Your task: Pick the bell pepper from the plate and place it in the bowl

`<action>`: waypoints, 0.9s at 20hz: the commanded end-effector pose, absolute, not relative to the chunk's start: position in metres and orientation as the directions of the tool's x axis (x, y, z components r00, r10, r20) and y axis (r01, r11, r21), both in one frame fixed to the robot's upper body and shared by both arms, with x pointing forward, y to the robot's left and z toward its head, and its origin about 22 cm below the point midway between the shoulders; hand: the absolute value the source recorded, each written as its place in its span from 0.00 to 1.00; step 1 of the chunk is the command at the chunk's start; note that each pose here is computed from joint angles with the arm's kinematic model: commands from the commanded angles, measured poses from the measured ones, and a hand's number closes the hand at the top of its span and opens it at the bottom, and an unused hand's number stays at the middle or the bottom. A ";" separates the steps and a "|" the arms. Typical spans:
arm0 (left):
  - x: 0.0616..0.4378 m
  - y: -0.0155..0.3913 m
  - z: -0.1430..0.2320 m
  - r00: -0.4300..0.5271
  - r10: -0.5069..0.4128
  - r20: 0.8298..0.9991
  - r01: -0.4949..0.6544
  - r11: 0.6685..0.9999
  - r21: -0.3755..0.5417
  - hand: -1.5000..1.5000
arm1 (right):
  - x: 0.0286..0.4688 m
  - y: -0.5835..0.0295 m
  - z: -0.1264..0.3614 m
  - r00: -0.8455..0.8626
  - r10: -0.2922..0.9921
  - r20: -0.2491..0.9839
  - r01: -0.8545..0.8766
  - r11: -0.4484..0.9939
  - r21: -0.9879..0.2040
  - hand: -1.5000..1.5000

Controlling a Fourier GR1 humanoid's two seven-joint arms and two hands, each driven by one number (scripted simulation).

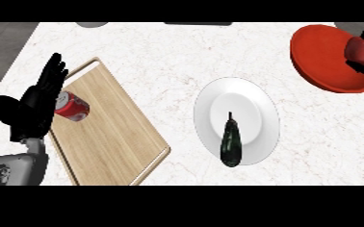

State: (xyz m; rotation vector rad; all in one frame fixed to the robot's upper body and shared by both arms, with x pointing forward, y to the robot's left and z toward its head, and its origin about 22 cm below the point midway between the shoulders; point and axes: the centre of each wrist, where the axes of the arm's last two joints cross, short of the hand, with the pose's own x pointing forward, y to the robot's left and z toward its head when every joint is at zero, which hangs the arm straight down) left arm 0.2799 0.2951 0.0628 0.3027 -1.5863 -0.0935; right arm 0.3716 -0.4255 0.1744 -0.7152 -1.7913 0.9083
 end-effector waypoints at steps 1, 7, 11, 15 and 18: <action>0.293 0.294 0.053 -0.010 -0.247 0.969 -0.125 0.962 0.244 0.50 | 0.388 -0.433 0.154 -0.363 0.772 0.521 0.061 0.578 -0.814 1.00; 0.291 0.290 0.061 -0.033 -0.259 0.965 -0.123 0.960 0.253 0.50 | 0.403 -0.429 0.141 -0.326 0.800 0.503 0.095 0.557 -0.825 1.00; 0.292 0.282 0.064 -0.049 -0.245 0.968 -0.092 0.966 0.240 0.50 | 0.395 -0.436 0.126 -0.210 0.938 0.276 0.021 0.286 -0.958 1.00; 0.303 0.278 0.075 -0.037 -0.251 0.967 -0.101 0.964 0.247 0.50 | 0.389 -0.448 0.113 -0.085 0.899 0.429 -0.113 0.419 -0.901 0.00; 0.295 0.286 0.059 -0.058 -0.236 0.970 -0.101 0.968 0.230 0.50 | 0.387 -0.451 0.108 -0.119 0.898 0.423 -0.161 0.403 -0.901 0.00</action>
